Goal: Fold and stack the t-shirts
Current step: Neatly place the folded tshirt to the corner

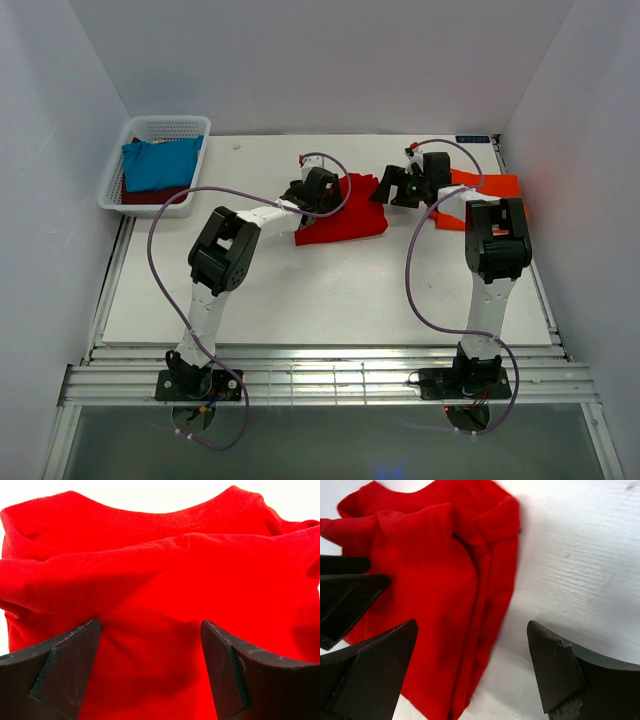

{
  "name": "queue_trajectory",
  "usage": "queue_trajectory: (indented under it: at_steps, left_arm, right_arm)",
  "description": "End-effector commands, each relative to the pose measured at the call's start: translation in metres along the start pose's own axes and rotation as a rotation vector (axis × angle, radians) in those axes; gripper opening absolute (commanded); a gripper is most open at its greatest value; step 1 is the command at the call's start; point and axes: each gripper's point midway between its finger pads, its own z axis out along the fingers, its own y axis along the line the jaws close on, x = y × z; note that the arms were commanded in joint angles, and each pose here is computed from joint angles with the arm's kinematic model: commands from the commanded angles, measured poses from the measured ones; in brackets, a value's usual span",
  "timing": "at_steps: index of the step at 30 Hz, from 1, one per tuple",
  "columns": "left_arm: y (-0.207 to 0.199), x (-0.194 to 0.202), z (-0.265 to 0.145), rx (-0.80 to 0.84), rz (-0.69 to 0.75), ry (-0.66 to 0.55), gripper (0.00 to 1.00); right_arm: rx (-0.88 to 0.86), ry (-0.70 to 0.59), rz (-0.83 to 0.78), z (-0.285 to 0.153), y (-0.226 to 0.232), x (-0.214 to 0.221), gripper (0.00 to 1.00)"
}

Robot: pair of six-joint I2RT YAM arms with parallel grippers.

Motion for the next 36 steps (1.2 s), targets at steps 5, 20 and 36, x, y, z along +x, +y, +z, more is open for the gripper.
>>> queue_trajectory:
  at_steps: [5,20,36]
  left_arm:
    - [0.008,0.012,-0.005,-0.026,-0.003,0.039,0.91]
    - [0.002,0.008,-0.007,0.001,-0.025,0.032,0.92]
    - [-0.006,-0.032,-0.040,0.052,-0.054,-0.067,0.92]
  right_arm:
    - [-0.106,0.037,0.019,0.006,0.019,0.017,0.95]
    - [-0.119,0.145,-0.066,0.052,0.066,0.060,0.94]
    - [0.079,0.170,-0.171,0.063,0.050,0.079,0.08]
